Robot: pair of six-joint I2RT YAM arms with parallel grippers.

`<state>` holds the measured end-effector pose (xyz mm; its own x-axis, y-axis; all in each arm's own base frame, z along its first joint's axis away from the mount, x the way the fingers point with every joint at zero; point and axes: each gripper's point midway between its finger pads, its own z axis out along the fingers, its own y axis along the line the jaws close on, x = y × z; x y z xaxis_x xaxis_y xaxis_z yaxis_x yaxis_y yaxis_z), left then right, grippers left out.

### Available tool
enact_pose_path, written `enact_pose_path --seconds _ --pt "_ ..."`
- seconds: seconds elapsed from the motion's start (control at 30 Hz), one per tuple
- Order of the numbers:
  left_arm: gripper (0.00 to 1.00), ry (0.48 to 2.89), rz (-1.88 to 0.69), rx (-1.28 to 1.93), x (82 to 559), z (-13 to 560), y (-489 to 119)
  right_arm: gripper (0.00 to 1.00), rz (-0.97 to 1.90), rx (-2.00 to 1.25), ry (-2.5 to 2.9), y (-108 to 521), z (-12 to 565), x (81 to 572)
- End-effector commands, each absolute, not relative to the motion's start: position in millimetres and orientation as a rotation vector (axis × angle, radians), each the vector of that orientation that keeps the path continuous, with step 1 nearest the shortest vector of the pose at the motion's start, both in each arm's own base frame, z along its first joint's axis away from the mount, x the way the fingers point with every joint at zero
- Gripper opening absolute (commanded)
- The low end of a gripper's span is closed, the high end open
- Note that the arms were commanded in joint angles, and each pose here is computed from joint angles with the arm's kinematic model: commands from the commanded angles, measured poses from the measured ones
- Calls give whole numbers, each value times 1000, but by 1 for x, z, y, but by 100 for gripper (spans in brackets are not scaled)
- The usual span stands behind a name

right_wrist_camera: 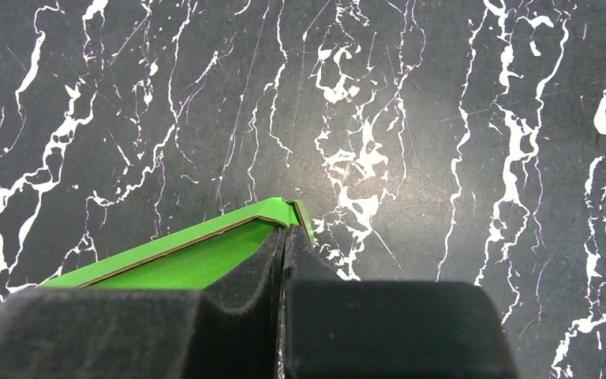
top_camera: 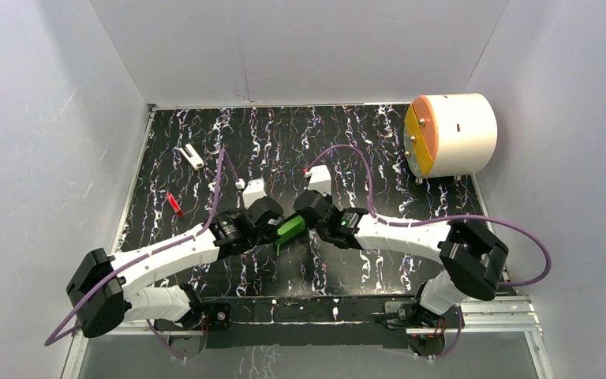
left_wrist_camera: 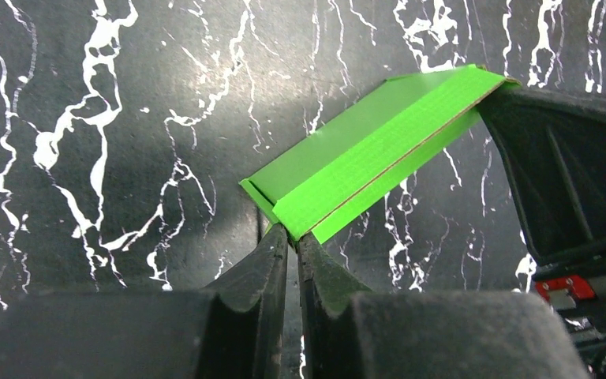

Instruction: Fold the paper box

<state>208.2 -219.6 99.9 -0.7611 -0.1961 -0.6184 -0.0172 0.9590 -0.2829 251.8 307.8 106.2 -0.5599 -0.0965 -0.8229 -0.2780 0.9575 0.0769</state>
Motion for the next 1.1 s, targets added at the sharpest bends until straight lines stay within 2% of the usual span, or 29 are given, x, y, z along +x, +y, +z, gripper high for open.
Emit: enact_pose_path --seconds 0.0,0.2,0.6,1.07 --pt "9 2414 -465 -125 199 108 -234 8 328 -277 2125 319 120 246" --pt "9 2416 -419 -154 200 104 -225 0 342 -302 2122 325 128 247" --pt "0 2388 -254 -156 217 99 -208 0 538 -239 2264 326 144 251" --pt "0 2414 -137 -108 222 78 -193 0 691 -157 2321 308 156 262"
